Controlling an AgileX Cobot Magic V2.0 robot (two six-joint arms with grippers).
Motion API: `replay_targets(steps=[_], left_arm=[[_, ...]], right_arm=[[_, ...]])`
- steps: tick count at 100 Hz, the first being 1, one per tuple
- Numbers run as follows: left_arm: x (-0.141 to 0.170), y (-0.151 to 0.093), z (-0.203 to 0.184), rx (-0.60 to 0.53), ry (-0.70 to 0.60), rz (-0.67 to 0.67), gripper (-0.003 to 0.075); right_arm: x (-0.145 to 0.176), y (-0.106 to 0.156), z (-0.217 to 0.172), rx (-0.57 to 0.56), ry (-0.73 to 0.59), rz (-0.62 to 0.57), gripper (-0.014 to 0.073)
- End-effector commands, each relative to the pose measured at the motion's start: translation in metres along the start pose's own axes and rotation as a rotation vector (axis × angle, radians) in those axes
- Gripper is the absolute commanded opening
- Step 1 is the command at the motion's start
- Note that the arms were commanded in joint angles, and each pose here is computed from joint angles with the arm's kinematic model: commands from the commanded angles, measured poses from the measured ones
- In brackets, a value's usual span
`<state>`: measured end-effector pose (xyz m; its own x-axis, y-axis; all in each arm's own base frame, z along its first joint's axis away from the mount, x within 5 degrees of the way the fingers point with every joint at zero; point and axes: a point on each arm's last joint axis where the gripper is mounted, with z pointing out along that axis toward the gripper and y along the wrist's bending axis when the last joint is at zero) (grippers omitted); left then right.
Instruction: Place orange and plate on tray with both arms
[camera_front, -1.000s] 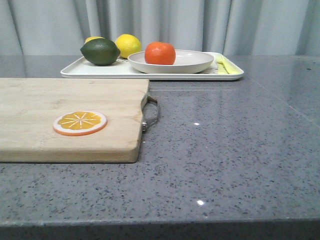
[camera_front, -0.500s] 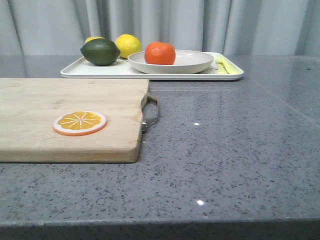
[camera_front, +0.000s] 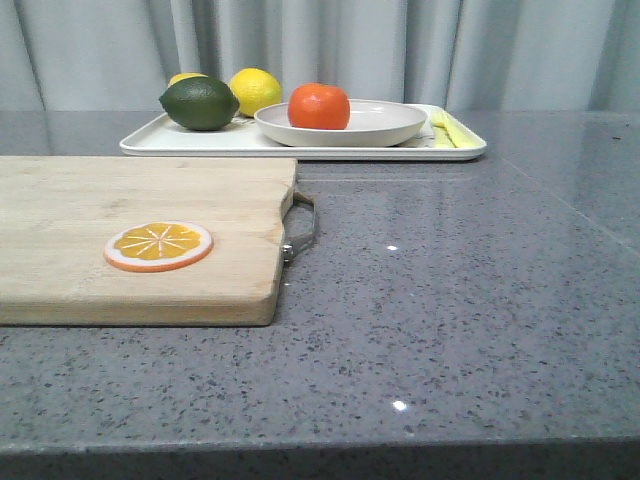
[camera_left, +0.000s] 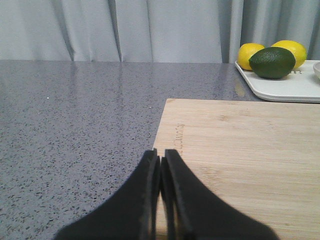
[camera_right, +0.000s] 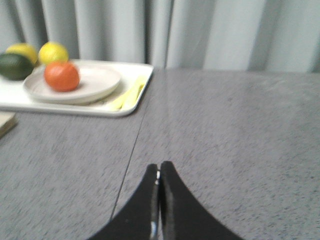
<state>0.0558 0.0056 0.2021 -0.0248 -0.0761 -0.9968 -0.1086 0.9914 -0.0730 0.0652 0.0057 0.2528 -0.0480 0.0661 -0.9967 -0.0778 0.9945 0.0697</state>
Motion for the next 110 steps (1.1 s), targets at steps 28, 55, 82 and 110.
replay_targets(steps=[28, 55, 82, 110], left_arm=[[-0.001, 0.001, -0.002, -0.001, -0.085, -0.002, -0.0019], [-0.001, 0.001, -0.002, -0.001, -0.085, -0.002, -0.0019], [-0.001, 0.001, -0.002, -0.001, -0.085, -0.002, -0.0019], [-0.001, 0.001, -0.002, -0.001, -0.085, -0.002, -0.0019]], right_arm=[[0.010, -0.007, -0.006, 0.089, -0.201, 0.012, -0.0064], [0.038, -0.008, -0.011, 0.081, -0.249, 0.009, -0.0064], [0.037, -0.008, -0.011, 0.083, -0.250, 0.009, -0.0064], [0.037, -0.008, -0.011, 0.083, -0.250, 0.009, -0.0064]])
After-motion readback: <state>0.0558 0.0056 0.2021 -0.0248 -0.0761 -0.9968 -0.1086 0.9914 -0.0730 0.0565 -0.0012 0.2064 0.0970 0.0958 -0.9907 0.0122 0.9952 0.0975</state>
